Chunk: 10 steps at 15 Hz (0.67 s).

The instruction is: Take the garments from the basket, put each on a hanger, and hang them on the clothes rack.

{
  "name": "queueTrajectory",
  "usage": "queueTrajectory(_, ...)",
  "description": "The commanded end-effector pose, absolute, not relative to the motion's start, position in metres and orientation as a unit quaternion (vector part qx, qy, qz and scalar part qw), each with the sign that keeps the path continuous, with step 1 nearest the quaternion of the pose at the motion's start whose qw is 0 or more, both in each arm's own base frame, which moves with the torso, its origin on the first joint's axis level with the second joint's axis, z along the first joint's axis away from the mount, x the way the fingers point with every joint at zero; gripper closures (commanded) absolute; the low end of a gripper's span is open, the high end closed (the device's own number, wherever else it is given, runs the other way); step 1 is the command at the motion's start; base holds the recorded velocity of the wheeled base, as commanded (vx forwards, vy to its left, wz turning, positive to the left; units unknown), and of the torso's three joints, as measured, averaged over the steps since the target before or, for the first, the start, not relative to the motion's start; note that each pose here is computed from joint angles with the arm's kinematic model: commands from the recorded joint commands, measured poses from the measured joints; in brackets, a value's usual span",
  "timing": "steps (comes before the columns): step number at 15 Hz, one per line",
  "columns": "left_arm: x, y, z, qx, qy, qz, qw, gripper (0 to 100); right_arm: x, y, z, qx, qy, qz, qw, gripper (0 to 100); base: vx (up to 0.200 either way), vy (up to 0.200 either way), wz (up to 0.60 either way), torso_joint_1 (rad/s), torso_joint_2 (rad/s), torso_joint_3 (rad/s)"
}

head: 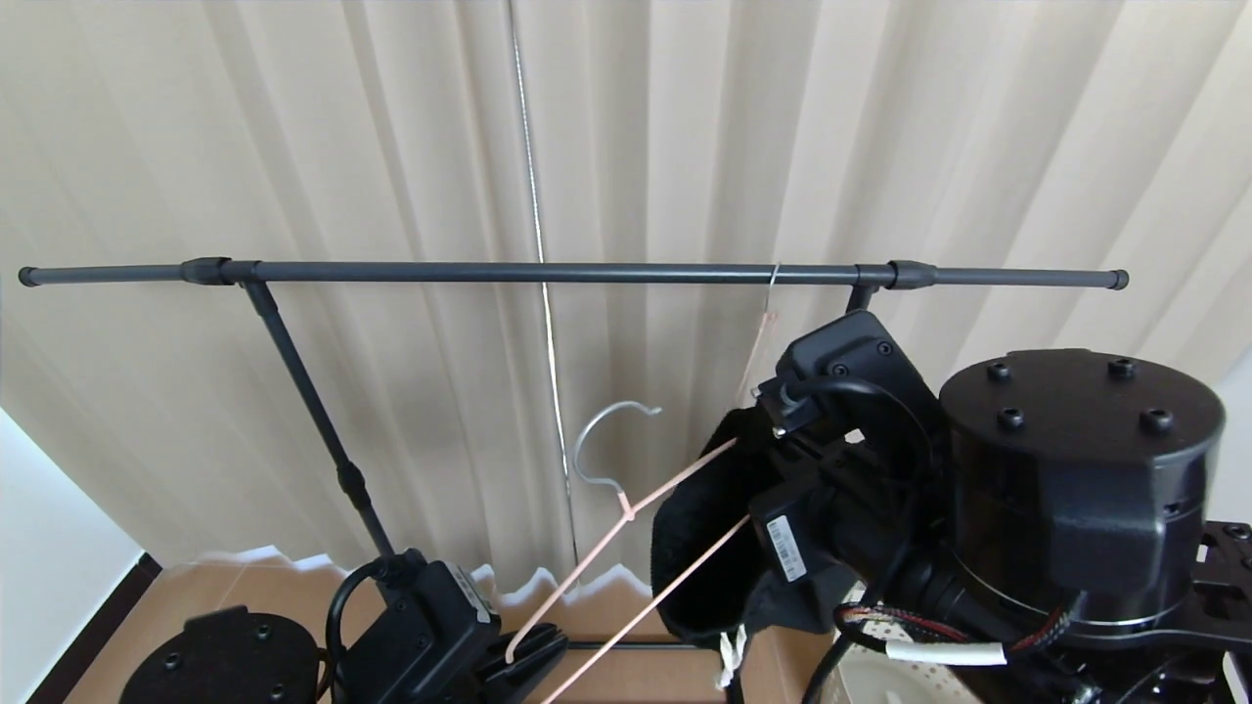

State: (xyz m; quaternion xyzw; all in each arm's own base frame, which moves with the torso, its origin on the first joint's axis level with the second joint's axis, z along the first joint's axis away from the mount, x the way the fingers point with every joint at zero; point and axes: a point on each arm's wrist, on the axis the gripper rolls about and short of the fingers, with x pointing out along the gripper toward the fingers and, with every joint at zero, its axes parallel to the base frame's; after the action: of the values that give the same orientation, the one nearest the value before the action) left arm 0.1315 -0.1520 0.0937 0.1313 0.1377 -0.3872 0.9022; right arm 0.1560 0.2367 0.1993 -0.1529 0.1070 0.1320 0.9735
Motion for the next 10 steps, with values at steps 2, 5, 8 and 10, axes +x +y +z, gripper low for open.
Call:
queueTrajectory(2,0.130,-0.151,0.093,0.134,0.139,-0.388,0.901,100,0.152,0.258,0.204,-0.136,0.100,0.152,0.974,100,0.000,0.000,0.00,0.000,0.00,0.000)
queueTrajectory(5,0.124,-0.151,0.094,0.134,0.129,-0.400,0.897,100,0.161,0.254,0.209,-0.128,0.096,0.137,0.978,100,0.000,0.000,0.00,0.000,0.00,0.000)
queueTrajectory(8,0.123,-0.150,0.094,0.130,0.118,-0.403,0.898,100,0.163,0.257,0.208,-0.127,0.097,0.141,0.977,100,0.000,0.000,0.00,0.000,0.00,0.000)
queueTrajectory(10,0.124,-0.151,0.093,0.131,0.120,-0.402,0.898,100,0.152,0.263,0.209,-0.122,0.094,0.160,0.975,100,0.000,0.000,0.00,0.000,0.00,0.000)
